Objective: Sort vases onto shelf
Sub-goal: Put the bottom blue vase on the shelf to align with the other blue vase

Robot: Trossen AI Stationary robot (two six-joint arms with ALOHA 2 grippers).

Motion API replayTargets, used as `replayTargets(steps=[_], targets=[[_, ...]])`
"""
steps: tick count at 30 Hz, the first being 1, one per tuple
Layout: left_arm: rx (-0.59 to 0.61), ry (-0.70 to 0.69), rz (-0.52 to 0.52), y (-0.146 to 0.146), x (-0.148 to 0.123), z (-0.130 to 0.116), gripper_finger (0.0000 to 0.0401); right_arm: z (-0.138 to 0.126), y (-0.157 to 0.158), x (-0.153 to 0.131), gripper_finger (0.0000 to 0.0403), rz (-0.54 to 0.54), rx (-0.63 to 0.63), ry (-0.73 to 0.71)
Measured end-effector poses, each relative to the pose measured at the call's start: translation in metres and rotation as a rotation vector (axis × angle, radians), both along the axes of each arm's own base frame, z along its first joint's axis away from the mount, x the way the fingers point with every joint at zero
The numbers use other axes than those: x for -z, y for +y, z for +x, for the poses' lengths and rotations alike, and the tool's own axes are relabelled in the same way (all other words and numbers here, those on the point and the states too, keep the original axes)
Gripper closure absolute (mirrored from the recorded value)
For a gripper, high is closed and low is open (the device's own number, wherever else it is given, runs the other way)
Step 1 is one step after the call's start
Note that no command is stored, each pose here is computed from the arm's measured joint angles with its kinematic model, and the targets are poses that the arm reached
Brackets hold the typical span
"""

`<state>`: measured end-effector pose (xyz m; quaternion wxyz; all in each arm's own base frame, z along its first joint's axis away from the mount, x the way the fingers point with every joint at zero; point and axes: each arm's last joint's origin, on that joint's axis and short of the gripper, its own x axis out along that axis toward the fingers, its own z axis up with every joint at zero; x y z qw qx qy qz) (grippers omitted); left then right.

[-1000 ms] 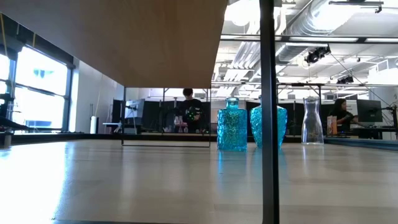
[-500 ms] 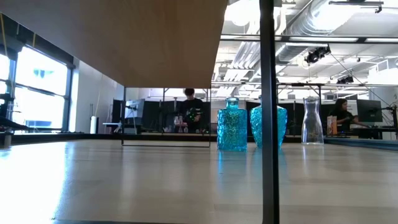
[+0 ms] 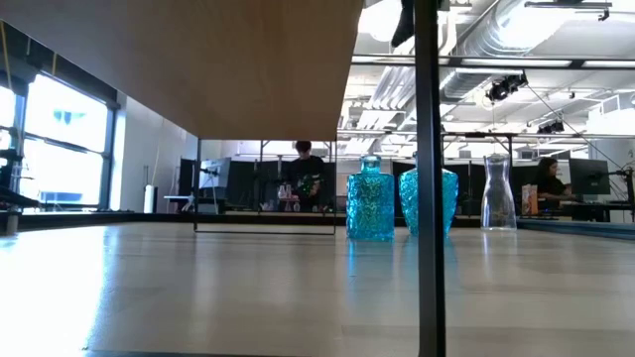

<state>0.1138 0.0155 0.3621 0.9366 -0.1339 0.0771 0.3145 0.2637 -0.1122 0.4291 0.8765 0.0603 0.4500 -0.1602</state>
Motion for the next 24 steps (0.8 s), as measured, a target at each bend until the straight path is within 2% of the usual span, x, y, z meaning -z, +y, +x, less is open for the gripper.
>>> replayTargets(steps=[4,12,19,24], targets=[[-0.029,0.102,0.031,0.008,0.006,-0.011,0.0401,0.007,-0.006,0.009,0.0403,0.03,0.014,0.035],[-0.088,0.207,0.098,0.013,0.011,-0.038,0.0401,0.033,0.01,0.032,0.0403,0.11,-0.042,0.13],[-0.091,0.186,0.142,0.011,0.008,-0.054,0.0401,0.041,0.027,0.056,0.0403,0.194,-0.049,0.342],[-0.091,0.172,0.143,0.009,0.009,-0.063,0.0401,0.043,0.045,0.055,0.0403,0.139,-0.112,0.373]])
